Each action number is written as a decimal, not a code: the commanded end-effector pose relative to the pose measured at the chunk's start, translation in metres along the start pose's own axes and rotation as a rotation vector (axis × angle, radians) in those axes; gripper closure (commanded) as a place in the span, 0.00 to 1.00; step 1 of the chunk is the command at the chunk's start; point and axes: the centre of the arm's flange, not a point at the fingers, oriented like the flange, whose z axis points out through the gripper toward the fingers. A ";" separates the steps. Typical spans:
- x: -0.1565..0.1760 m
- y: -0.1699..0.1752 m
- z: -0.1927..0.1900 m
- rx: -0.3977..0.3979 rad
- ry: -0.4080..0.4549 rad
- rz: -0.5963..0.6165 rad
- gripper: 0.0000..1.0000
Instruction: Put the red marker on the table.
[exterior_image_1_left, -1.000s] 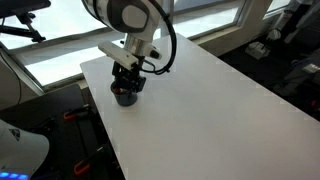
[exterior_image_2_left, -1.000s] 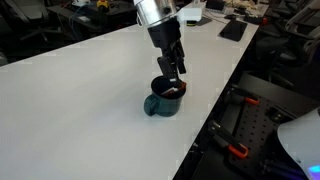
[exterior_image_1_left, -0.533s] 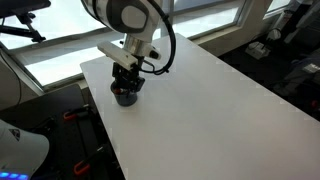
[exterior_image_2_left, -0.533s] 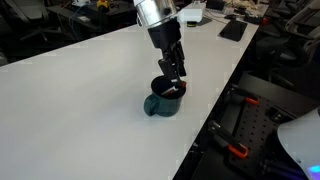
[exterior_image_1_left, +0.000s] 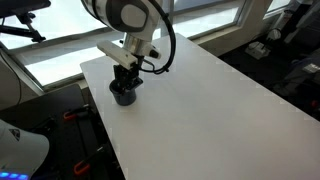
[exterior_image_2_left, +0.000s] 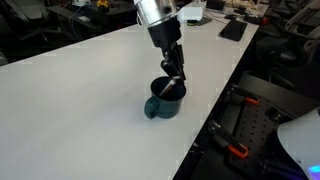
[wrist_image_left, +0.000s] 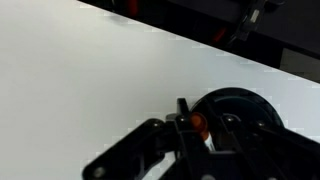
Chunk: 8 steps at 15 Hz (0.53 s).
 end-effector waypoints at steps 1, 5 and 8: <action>-0.008 -0.004 -0.001 0.011 0.008 0.002 0.95; -0.009 -0.004 -0.003 0.010 0.009 0.000 0.95; -0.011 -0.005 -0.007 0.005 0.014 -0.003 0.95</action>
